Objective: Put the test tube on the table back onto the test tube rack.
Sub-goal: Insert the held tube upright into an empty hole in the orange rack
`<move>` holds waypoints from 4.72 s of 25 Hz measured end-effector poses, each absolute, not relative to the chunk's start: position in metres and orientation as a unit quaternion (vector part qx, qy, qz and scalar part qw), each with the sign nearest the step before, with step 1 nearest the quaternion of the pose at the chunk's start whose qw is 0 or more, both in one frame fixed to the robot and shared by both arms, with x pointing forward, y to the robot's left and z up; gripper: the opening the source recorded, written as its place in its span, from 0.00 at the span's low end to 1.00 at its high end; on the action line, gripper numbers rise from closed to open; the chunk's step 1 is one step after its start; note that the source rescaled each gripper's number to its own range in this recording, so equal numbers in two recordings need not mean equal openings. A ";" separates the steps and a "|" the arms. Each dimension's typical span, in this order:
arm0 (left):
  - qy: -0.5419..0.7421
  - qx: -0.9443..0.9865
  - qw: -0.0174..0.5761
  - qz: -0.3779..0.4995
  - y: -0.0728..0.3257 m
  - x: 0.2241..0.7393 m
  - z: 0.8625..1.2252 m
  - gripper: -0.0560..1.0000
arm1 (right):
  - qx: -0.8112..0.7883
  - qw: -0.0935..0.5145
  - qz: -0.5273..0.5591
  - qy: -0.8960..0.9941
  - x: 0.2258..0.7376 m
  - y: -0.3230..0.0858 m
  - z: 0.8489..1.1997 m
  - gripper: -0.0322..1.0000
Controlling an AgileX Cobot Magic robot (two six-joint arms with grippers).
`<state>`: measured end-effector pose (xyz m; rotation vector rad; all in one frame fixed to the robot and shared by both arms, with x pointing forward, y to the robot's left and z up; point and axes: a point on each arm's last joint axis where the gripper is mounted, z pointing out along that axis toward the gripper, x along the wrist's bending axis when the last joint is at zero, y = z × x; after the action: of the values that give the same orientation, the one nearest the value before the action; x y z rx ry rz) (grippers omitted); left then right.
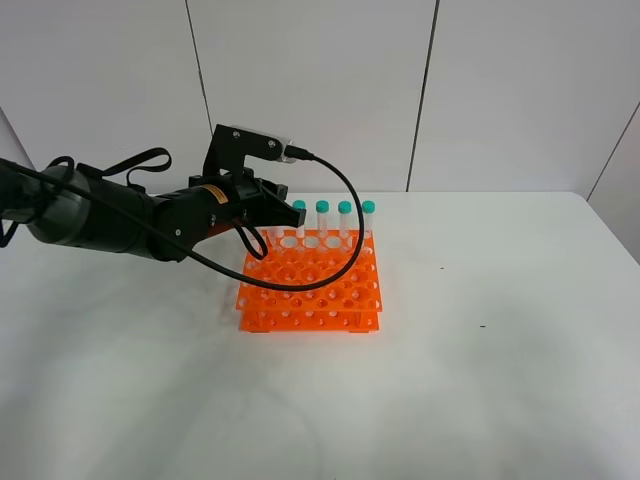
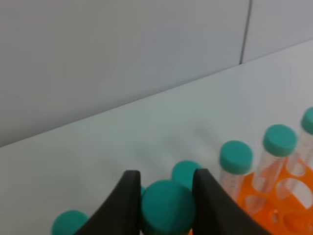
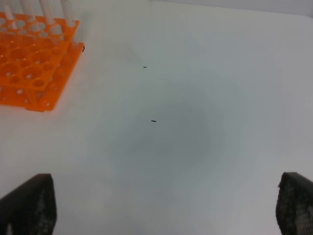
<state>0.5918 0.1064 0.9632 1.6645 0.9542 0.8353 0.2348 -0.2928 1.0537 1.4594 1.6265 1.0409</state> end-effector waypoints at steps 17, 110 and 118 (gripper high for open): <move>0.424 0.678 0.506 0.323 0.108 0.593 0.962 0.06 | 0.564 0.353 0.402 0.629 0.235 -0.293 1.054 1.00; 0.440 0.693 0.487 0.297 0.106 0.594 0.932 0.06 | 0.564 0.351 0.404 0.628 0.235 -0.293 1.054 1.00; 0.434 0.701 0.482 0.296 0.104 0.594 0.924 0.06 | 0.564 0.351 0.404 0.628 0.235 -0.293 1.054 1.00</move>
<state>0.5944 0.1044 0.9240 1.7089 1.0571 0.7201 0.2348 -0.2926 1.0537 1.4610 1.6267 1.0448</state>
